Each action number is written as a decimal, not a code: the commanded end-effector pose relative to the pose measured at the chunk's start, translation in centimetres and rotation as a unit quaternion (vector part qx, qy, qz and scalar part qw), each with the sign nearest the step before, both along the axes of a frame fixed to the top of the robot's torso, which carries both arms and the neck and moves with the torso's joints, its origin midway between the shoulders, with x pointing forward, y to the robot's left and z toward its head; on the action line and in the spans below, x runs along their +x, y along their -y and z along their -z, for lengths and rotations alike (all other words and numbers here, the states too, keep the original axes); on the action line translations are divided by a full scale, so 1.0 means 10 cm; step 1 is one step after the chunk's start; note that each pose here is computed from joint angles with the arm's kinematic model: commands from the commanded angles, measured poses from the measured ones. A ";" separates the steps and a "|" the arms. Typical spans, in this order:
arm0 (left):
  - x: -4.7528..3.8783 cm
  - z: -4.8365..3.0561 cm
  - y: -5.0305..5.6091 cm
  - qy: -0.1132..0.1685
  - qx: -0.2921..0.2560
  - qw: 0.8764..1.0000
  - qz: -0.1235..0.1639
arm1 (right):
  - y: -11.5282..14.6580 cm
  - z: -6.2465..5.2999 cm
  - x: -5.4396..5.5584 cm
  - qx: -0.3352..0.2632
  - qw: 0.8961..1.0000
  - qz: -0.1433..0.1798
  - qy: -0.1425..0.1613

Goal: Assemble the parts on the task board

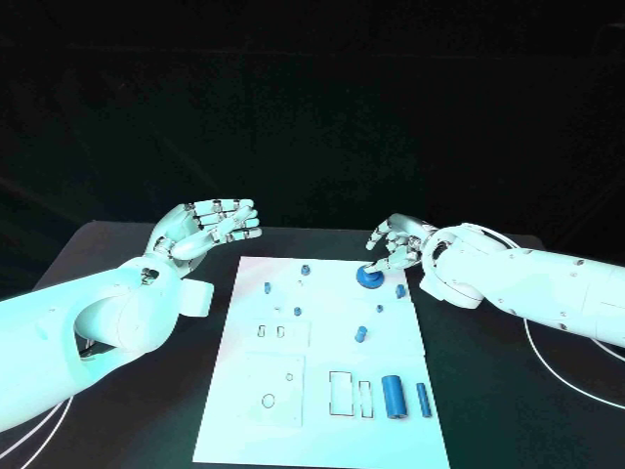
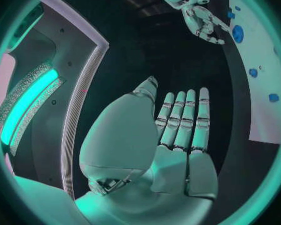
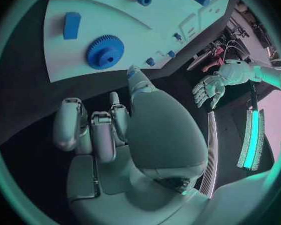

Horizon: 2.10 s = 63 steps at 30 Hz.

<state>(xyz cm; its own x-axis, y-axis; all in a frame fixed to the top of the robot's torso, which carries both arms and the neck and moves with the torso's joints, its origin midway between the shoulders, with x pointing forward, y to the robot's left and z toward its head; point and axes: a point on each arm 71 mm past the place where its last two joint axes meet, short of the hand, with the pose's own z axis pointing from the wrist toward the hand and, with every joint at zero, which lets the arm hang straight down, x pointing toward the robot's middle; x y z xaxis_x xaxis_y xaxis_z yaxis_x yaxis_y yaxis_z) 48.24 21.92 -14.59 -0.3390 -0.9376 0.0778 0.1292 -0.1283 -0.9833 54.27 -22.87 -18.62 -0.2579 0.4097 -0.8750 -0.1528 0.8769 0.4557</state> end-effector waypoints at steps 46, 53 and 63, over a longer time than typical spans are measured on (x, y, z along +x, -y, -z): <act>0.000 -0.015 0.00 0.004 -0.005 1.000 0.008 | 0.02 0.29 -0.03 -0.036 0.998 0.008 -0.051; 0.005 -0.012 0.01 0.003 -0.005 1.000 0.009 | -0.03 0.28 -0.03 -0.052 0.998 0.003 -0.020; 0.009 -0.008 0.01 0.002 -0.005 1.000 0.010 | -0.20 0.17 -0.10 -0.077 0.994 -0.015 0.073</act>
<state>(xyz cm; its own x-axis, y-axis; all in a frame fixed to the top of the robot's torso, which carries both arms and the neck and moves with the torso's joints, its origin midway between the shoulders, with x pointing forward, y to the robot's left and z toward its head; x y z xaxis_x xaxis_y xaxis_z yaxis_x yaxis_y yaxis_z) 48.37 22.08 -14.66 -0.3379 -0.9380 0.0772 0.1281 -0.1272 -0.9836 53.28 -21.15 -21.08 -0.2384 0.2993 -0.9239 -0.1884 0.9190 0.3463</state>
